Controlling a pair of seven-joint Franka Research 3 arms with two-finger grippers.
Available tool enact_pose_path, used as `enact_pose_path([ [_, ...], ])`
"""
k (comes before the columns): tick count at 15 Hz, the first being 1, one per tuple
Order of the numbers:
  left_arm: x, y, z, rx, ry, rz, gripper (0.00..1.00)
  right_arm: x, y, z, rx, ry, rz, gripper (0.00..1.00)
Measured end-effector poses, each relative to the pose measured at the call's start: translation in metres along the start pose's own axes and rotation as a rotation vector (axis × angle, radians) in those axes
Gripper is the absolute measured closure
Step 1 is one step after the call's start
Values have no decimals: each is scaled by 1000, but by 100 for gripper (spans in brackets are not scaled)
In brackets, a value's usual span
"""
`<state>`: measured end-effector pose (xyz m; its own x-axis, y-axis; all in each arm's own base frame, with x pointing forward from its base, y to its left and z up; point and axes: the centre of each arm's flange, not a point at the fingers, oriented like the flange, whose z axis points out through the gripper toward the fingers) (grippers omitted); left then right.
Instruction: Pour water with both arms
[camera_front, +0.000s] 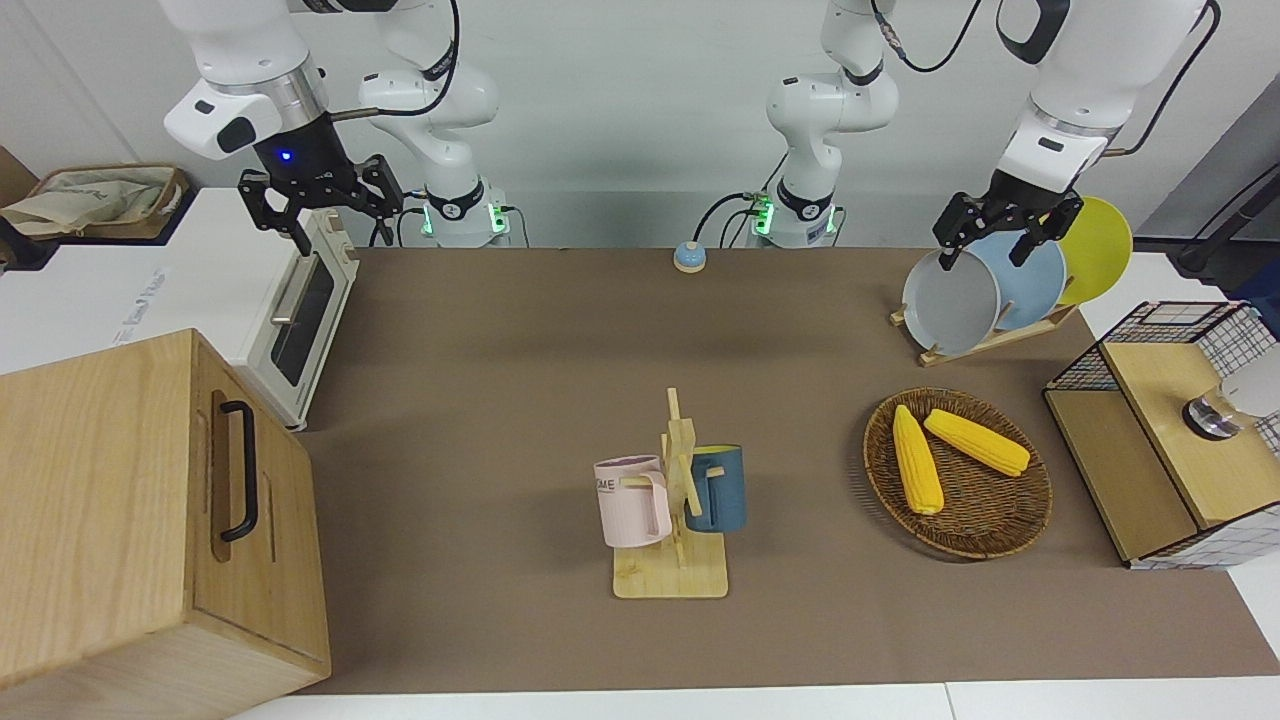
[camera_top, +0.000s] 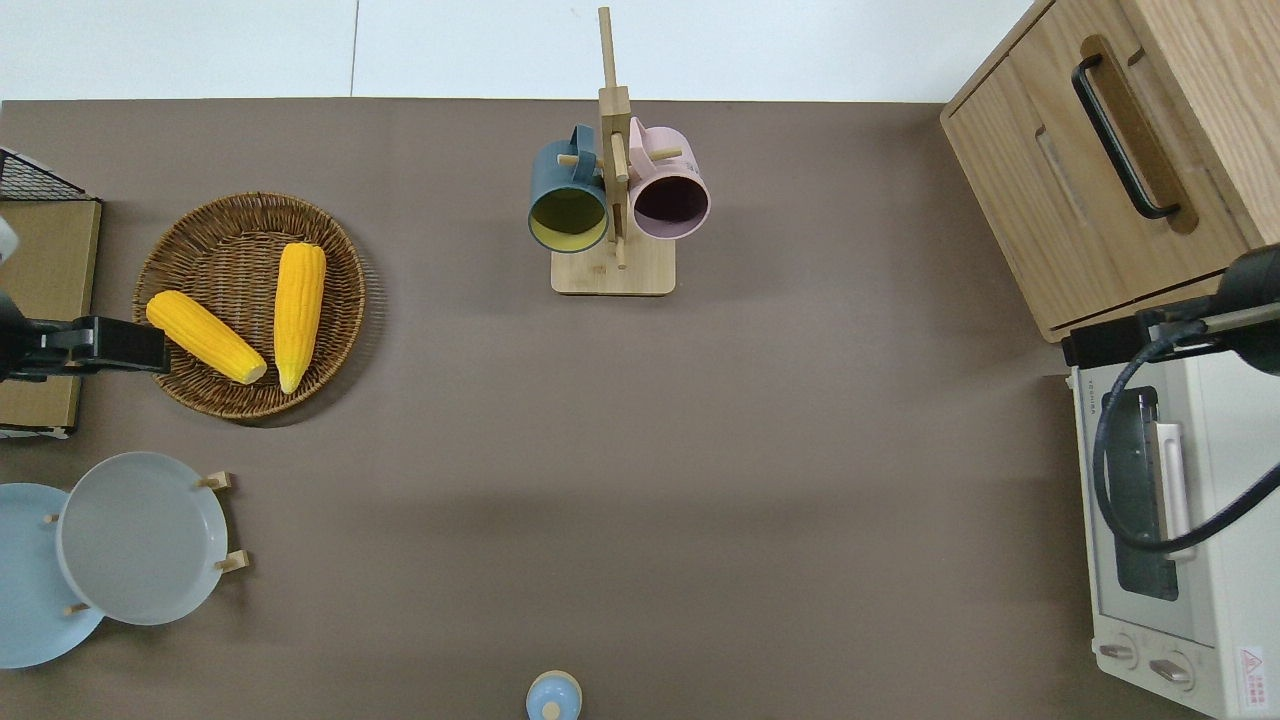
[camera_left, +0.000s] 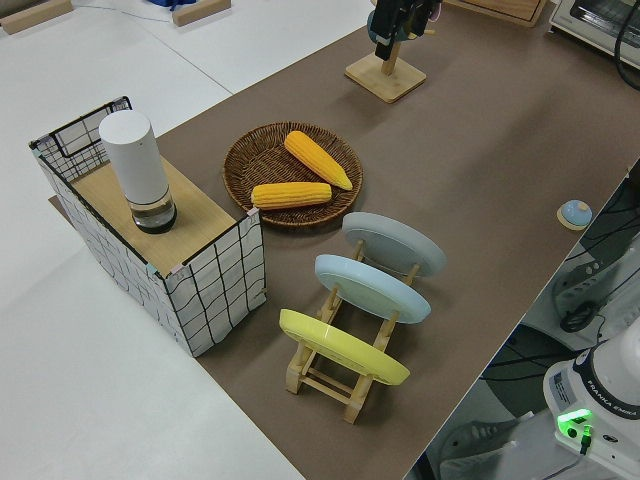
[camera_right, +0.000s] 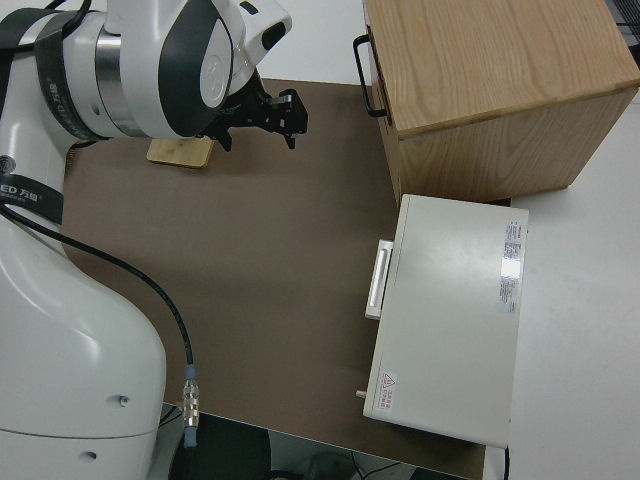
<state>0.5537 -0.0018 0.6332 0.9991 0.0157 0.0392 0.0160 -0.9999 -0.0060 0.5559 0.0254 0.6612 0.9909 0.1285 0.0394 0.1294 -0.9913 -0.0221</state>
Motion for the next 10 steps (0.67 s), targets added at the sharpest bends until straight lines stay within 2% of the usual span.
enact_pose_path([
  [10, -1, 2, 1, -1, -12, 4, 0, 0, 0, 0, 0, 0, 0, 1],
])
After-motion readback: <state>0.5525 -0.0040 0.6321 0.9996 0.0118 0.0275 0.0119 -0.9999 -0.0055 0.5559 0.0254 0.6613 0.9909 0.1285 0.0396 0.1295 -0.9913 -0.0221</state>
